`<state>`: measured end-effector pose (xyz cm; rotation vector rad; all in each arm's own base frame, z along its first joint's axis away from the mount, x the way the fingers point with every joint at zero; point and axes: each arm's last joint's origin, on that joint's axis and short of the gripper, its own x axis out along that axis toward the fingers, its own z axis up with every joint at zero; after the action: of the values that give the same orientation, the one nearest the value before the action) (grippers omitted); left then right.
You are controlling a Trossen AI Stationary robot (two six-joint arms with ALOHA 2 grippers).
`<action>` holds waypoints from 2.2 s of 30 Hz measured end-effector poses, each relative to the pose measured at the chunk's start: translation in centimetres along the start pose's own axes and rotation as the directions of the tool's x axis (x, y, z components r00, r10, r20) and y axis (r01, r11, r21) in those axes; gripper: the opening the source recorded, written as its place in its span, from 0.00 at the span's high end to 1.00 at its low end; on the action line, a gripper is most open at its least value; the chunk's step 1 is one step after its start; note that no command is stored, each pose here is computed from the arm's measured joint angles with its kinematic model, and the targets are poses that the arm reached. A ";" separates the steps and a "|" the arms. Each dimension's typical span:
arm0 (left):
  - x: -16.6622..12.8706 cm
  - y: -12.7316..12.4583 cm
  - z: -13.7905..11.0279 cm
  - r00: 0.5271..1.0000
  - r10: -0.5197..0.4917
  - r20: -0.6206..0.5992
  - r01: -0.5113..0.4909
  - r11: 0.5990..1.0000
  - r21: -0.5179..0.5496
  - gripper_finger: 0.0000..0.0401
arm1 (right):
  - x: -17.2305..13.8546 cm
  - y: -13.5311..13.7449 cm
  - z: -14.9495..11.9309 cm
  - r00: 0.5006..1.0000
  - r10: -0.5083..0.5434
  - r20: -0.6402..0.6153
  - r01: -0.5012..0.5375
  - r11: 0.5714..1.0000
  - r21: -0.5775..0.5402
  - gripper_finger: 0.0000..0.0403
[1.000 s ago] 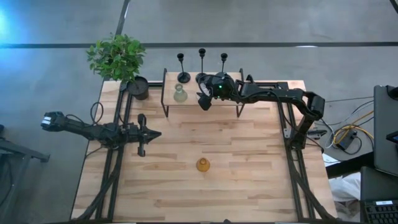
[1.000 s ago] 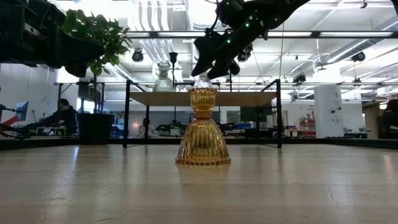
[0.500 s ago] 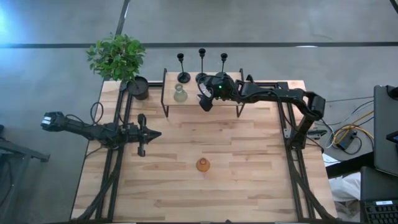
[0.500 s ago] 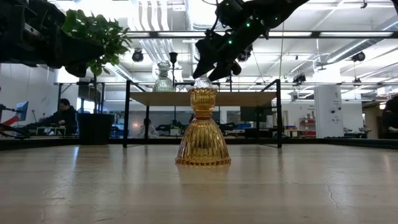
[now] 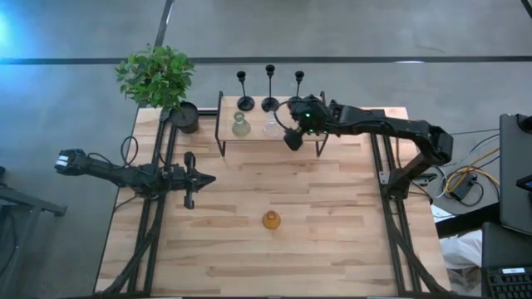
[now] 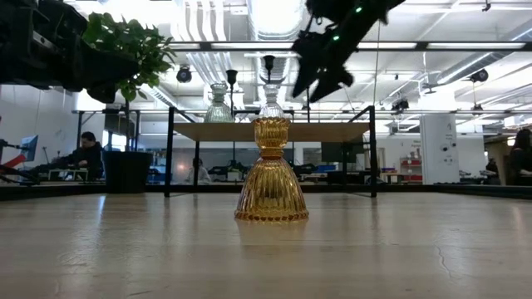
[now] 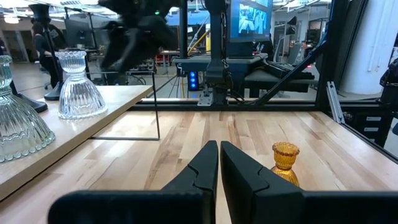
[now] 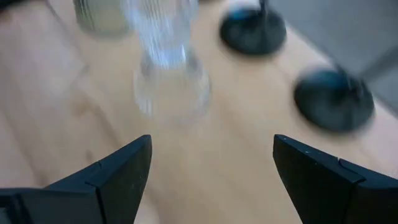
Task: Pick & Place candle stick holders
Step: Put the orange candle holder on the shelf
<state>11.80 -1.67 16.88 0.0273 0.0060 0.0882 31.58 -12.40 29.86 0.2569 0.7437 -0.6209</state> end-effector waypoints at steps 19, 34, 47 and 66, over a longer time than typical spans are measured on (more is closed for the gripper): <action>0.0 0.0 -0.1 1.000 0.000 -0.005 0.000 1.000 0.002 0.94 | -15.8 6.3 -8.7 0.938 0.338 -0.079 -0.339 0.941 0.000 0.19; 0.0 0.0 0.0 1.000 0.000 -0.005 0.000 1.000 0.002 0.94 | -19.2 11.7 -21.0 0.910 0.409 -0.063 -0.411 0.912 -0.017 0.19; 0.0 0.0 0.0 1.000 0.001 -0.004 -0.001 1.000 0.001 0.94 | -13.5 13.8 -28.2 0.907 0.413 0.084 -0.407 0.910 -0.082 0.19; 0.0 0.0 -0.2 1.000 0.000 -0.015 0.000 1.000 0.004 0.94 | -4.3 18.2 -27.4 0.906 0.358 0.225 -0.341 0.933 -0.111 0.19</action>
<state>11.79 -1.67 16.73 0.0311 0.0215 0.0882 25.15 15.62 13.34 0.2379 0.4657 -0.2758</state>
